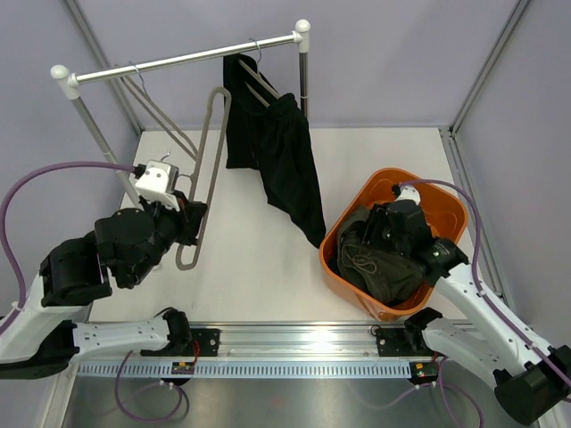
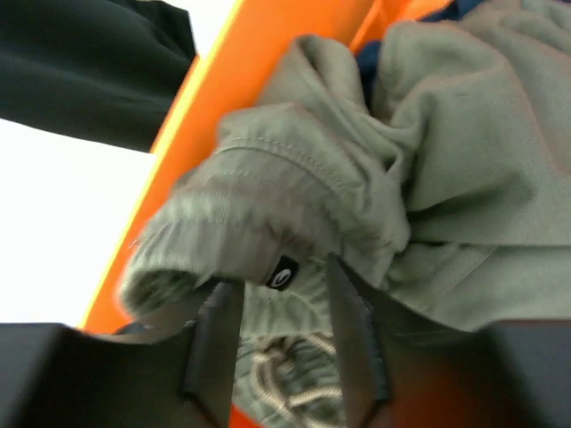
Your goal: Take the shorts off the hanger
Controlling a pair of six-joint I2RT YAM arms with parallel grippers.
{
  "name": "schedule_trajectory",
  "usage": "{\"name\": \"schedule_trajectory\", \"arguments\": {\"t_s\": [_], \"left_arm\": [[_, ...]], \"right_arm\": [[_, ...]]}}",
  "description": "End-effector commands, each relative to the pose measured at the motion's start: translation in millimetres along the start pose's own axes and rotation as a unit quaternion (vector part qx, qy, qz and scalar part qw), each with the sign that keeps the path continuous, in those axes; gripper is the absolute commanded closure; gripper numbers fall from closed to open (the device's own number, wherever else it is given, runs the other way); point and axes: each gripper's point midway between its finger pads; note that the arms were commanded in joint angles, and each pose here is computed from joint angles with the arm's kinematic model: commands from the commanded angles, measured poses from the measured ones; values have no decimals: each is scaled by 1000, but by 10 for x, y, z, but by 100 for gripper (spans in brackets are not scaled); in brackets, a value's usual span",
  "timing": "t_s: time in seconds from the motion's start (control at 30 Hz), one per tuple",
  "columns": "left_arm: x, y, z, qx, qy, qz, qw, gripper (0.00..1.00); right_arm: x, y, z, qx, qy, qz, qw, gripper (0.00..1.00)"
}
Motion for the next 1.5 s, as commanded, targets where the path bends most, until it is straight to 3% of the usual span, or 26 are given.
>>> {"name": "schedule_trajectory", "arguments": {"t_s": [0.0, 0.2, 0.5, 0.77, 0.9, 1.03, 1.3, 1.47], "left_arm": [[17, 250, 23, 75, 16, 0, 997, 100], [-38, 185, -166, 89, 64, -19, 994, 100], [-451, 89, -502, 90, 125, -8, 988, 100], [-727, 587, -207, 208, 119, 33, 970, 100], [-739, 648, -97, 203, 98, 59, 972, 100], [-750, 444, -270, 166, 118, 36, 978, 100], [-115, 302, -611, 136, 95, 21, 986, 100], [272, 493, -773, 143, 86, 27, 986, 100]], "right_arm": [[276, 308, 271, 56, -29, 1, 998, 46], [398, 455, 462, 83, -37, 7, 996, 42], [366, 470, 531, 96, -31, 21, 995, 40], [230, 436, 465, 103, -12, 27, 994, 40], [198, 431, 450, 105, -7, 31, 994, 40], [196, 422, 442, 103, -7, 31, 994, 40], [226, 433, 477, 104, -11, 33, 994, 40], [239, 457, 506, 109, -10, 37, 993, 40]]}}
Point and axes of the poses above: each gripper's point midway between its finger pads, its own z axis back along the fingers, its own y axis along the line the jaws close on, x = y × z, and after that the axes turned 10 degrees about -z, right-handed
